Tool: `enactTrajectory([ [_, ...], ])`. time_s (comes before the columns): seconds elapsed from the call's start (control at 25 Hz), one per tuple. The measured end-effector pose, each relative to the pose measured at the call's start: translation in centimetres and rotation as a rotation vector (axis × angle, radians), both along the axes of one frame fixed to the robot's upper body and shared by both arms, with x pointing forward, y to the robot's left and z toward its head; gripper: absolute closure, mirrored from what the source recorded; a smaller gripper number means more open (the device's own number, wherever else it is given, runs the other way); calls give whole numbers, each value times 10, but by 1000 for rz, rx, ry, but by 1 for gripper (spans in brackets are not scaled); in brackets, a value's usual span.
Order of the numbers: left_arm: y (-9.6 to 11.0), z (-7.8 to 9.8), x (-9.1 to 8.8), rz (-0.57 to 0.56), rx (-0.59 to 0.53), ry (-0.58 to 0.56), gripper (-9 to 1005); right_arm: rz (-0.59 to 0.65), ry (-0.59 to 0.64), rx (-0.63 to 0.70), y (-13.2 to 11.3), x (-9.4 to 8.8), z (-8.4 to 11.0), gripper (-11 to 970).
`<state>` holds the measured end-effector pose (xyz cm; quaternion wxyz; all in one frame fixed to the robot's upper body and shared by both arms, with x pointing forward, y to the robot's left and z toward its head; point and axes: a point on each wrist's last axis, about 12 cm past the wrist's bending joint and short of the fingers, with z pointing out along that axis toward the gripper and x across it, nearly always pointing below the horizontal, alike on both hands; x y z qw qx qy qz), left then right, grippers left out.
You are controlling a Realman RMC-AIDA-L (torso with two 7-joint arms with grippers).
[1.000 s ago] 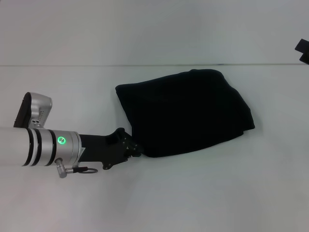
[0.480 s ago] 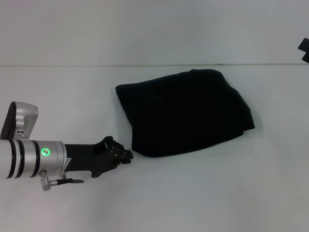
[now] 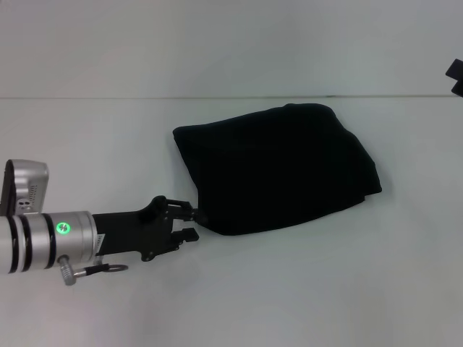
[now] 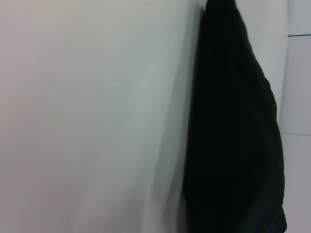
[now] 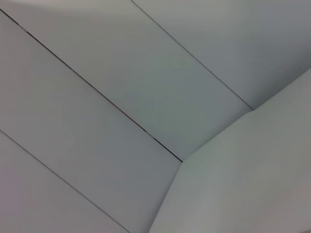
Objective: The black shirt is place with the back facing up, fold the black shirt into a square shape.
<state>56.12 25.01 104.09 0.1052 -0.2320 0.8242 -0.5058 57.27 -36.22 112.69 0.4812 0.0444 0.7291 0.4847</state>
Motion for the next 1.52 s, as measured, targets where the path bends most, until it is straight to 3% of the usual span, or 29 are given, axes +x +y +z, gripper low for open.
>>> enactTrajectory([
  [0.44, -14, -2, 13, 8, 61, -12, 416, -3, -3, -4, 0, 1, 0, 223],
  [0.76, -21, -2, 15, -7, 85, -27, 425, -4, -5, -1, 0, 3, 2, 223],
  [1.2, -23, -1, 16, -15, 87, -34, 864, -7, -1, 3, -1, 0, 1, 223],
  [1.36, -25, -2, 16, -15, 81, -40, 969, -8, 1, 3, -2, -1, 0, 223],
  [1.52, -25, -1, 15, -33, 79, -55, 969, -8, 2, 5, -2, -1, -1, 223],
])
